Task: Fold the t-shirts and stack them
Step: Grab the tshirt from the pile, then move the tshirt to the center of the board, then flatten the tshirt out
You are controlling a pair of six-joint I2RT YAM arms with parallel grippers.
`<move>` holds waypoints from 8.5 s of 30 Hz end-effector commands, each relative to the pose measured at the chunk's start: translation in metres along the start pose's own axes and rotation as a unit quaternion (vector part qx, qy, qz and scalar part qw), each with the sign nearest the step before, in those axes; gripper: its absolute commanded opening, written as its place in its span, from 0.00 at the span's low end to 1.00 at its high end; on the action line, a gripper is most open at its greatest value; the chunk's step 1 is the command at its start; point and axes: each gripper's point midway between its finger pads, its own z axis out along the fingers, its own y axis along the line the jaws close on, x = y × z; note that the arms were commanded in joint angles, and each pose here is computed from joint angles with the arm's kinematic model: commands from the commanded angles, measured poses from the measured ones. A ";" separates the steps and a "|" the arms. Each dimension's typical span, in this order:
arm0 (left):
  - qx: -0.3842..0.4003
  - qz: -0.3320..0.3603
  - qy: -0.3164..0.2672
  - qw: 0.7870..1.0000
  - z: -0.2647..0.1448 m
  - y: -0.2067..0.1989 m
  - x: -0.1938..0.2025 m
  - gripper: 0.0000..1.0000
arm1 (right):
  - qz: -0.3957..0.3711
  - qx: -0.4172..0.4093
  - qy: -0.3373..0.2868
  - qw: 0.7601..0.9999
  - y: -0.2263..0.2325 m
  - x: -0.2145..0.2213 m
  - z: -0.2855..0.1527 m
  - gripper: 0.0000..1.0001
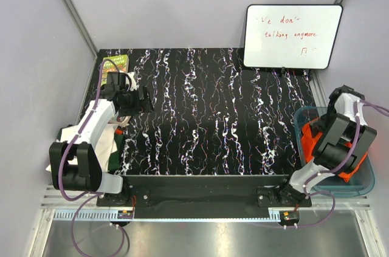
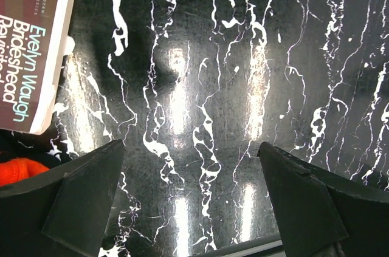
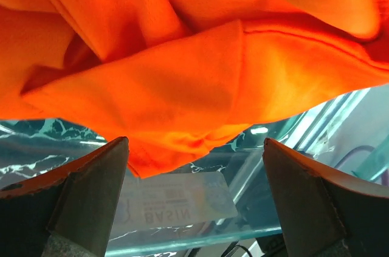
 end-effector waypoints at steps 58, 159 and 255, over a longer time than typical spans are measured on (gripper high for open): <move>0.101 0.025 -0.051 0.993 -0.033 -0.065 -0.035 0.99 | -0.588 -0.442 0.095 0.671 0.273 0.371 -0.240 0.00; -0.129 -0.052 -0.119 0.983 -0.061 0.022 -0.126 0.00 | -0.484 -0.127 -0.205 0.841 0.238 0.102 -0.100 0.00; -0.012 -0.018 -0.098 0.995 -0.021 -0.096 -0.130 0.00 | -0.520 -0.295 -0.070 0.799 0.264 0.170 -0.129 1.00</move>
